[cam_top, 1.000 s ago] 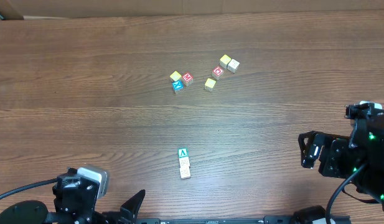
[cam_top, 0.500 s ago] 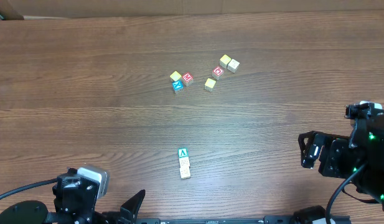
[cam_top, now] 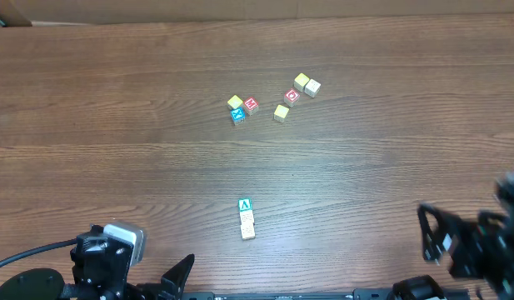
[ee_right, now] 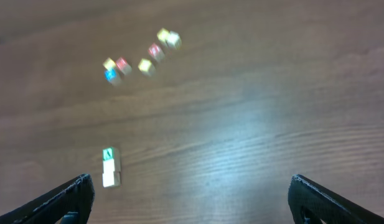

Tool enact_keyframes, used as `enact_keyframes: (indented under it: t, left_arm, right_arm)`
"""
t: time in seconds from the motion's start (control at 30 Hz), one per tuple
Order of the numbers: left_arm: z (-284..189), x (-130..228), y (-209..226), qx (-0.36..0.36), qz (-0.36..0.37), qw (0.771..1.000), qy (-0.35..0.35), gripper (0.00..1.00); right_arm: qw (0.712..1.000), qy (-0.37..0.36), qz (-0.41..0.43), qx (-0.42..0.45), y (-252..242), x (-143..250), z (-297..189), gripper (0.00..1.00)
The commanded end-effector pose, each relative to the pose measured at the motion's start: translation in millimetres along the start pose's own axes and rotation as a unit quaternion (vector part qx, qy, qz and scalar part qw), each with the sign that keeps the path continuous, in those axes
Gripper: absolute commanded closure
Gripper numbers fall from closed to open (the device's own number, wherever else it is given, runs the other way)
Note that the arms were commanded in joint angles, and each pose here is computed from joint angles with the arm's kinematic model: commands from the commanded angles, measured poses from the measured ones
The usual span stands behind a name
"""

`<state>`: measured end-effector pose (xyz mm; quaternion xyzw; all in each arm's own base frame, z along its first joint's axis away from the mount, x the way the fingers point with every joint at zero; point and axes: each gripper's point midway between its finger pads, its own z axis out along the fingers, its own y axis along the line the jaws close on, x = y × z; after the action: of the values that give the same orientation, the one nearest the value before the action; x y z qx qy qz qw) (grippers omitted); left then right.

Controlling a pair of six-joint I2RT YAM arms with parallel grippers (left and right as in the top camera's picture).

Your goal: Flip 3 blocks

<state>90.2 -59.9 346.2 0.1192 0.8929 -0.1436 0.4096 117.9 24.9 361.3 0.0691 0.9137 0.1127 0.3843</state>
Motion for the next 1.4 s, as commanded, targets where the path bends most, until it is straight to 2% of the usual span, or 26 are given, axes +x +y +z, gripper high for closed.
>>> enact_keyframes:
  t: [0.0,0.13,0.23,0.5,0.7,0.97,1.37]
  left_arm:
    - [3.1,0.5,0.8,0.002,0.006,1.000,0.008,0.00]
    - [3.1,0.5,0.8,0.002,0.006,1.000,0.008,0.00]
    - [3.1,0.5,0.8,0.002,0.006,1.000,0.008,0.00]
    - [3.1,0.6,0.8,0.002,0.006,1.000,0.008,0.00]
    - [3.1,0.6,0.8,0.002,0.006,1.000,0.008,0.00]
    - [3.1,0.6,0.8,0.002,0.006,1.000,0.008,0.00]
    - [3.1,0.6,0.8,0.002,0.006,1.000,0.008,0.00]
  right_arm:
    - [0.998,-0.068,-0.003,-0.016,-5.1,0.6,-28.8,0.00]
    - [0.984,-0.174,-0.006,-0.042,-3.5,-13.9,-44.9,0.00]
    - [0.971,-0.231,-0.003,-0.055,-2.8,-19.1,-38.1,0.00]
    - [0.918,-0.355,-0.035,-0.170,22.7,-15.4,43.0,0.00]
    - [0.881,-0.408,-0.071,-0.228,29.4,-2.3,108.4,0.00]
    - [0.902,-0.389,-0.042,-0.180,0.2,19.1,175.0,0.00]
    - [0.931,-0.347,-0.009,-0.113,-31.4,43.1,218.4,0.00]
